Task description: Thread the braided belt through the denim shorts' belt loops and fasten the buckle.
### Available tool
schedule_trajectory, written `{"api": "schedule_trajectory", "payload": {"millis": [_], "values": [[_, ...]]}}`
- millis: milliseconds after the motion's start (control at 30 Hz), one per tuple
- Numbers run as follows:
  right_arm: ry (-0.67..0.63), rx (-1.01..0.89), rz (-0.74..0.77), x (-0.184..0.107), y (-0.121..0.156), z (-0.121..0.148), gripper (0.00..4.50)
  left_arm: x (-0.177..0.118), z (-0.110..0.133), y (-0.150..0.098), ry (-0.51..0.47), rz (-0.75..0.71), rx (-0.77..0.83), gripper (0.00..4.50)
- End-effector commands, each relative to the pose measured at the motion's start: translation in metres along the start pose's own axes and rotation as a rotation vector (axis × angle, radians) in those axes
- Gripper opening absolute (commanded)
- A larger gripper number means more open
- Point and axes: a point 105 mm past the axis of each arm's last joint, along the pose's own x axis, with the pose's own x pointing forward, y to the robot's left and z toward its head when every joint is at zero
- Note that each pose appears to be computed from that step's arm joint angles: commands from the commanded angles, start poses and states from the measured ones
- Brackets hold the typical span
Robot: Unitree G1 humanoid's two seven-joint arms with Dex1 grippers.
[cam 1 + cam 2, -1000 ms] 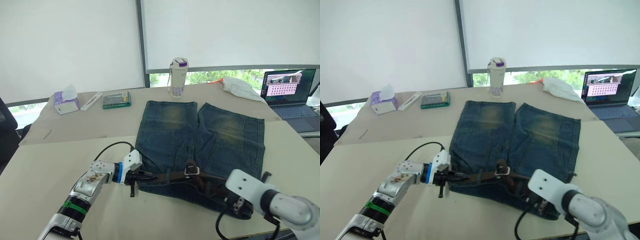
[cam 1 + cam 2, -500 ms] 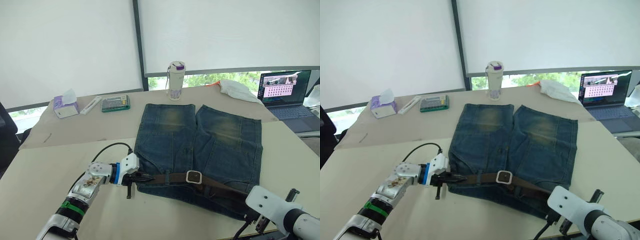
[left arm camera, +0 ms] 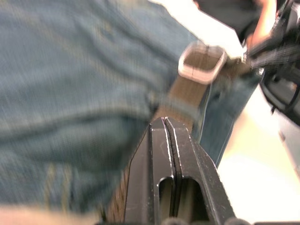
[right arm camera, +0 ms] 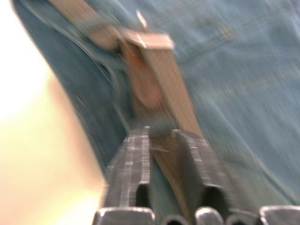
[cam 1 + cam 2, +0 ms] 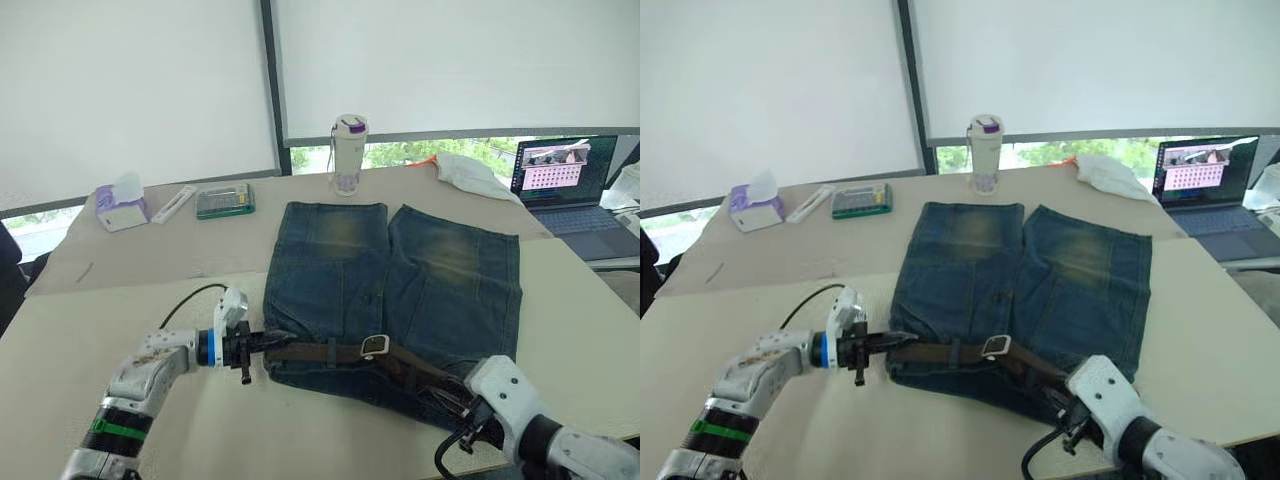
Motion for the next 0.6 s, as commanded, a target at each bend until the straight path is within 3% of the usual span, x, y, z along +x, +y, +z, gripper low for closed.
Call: {"api": "schedule_trajectory", "payload": {"millis": [33,200,300,367,500,600], "values": [[-0.110,-0.007,0.035,0.001,0.002,0.025,0.05,0.016,0.036,-0.017,-0.044,-0.103,0.067,0.00],[-0.014,-0.077,-0.038,0.019,-0.015,0.017,0.05,0.058,0.034,-0.025,0.022,-0.131,0.158,0.00],[0.050,-0.086,-0.046,0.038,-0.017,0.003,0.05,0.080,0.017,-0.025,0.090,-0.132,0.187,0.00],[0.115,-0.132,-0.017,0.046,-0.013,-0.010,0.05,0.087,-0.008,-0.023,0.195,-0.142,0.222,0.00],[0.272,-0.195,0.033,0.039,-0.005,-0.039,0.05,0.073,-0.063,-0.001,0.401,-0.093,0.217,0.00],[0.368,-0.228,-0.003,0.024,-0.012,-0.054,0.05,0.047,-0.080,0.021,0.489,-0.014,0.276,0.00]]}}
